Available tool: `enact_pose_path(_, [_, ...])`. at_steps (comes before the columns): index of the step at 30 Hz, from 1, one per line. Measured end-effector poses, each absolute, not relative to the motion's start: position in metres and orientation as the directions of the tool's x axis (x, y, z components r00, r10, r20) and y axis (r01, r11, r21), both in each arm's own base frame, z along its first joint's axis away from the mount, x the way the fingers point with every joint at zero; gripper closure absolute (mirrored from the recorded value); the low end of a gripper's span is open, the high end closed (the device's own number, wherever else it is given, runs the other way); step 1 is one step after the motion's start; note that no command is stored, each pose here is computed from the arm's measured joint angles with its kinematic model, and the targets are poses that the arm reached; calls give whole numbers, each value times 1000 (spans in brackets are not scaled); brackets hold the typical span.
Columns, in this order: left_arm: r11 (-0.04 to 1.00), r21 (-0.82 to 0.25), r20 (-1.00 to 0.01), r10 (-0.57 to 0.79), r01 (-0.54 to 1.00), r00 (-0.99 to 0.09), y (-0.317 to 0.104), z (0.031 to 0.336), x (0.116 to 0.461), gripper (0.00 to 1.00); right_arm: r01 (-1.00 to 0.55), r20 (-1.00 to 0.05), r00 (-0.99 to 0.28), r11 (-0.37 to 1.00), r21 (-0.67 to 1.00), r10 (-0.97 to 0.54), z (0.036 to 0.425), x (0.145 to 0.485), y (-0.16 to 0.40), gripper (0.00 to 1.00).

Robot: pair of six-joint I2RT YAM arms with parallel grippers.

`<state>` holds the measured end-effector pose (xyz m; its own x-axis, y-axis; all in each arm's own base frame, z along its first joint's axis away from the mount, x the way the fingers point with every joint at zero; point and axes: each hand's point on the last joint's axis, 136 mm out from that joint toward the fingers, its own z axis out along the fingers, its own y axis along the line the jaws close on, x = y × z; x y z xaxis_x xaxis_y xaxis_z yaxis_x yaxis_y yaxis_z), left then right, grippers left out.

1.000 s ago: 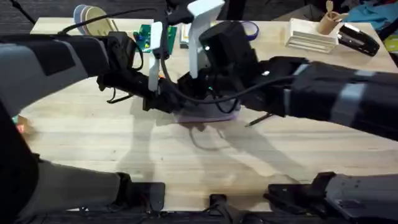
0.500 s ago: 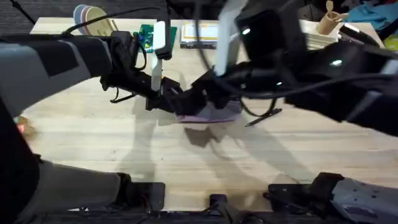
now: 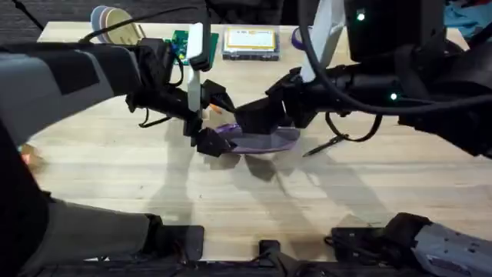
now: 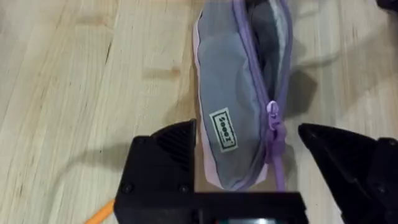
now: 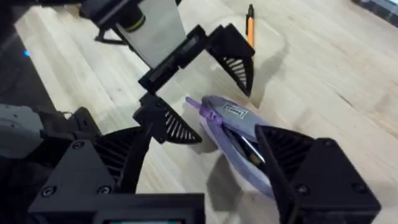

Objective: Unzip the bag, pick up the pens from the table one at a time and place them inside, then zip the bag closed.

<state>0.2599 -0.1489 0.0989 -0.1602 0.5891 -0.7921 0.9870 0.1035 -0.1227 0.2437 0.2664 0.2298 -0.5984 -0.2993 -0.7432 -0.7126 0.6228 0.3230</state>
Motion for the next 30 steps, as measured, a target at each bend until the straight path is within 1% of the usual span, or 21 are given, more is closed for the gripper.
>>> enact_pose_path(7, [103,-120,-792,589,987,-158,-149,99,260,8,-747,-721,-576,606,273,-385,217,235,260,4])
enact_pose_path(11, [117,-126,-791,587,985,-171,-145,103,263,8,-787,-704,-537,576,221,-464,208,228,254,4])
enact_pose_path(12, [125,-123,-792,586,985,-173,-143,105,265,8,-803,-704,-516,561,200,-488,206,226,253,4])
enact_pose_path(13, [156,-88,-798,580,984,-163,-135,115,274,8,-861,-716,-413,498,104,-563,204,226,251,4])
enact_pose_path(15, [183,-43,-803,578,982,-143,-127,126,277,8,-889,-726,-315,459,0,-611,205,233,249,4])
enact_pose_path(18, [218,21,-806,581,976,-112,-117,143,280,8,-898,-719,-182,410,-156,-671,209,246,245,4])
enact_pose_path(20, [238,52,-806,584,970,-100,-111,153,279,8,-894,-693,-109,375,-246,-713,209,252,241,4])
enact_pose_path(24, [275,64,-792,599,959,-118,-101,161,273,8,-883,-646,-32,324,-340,-763,208,258,236,4])
enact_pose_path(30, [312,70,-767,624,947,-149,-89,164,267,8,-874,-616,7,294,-386,-787,208,261,232,3])
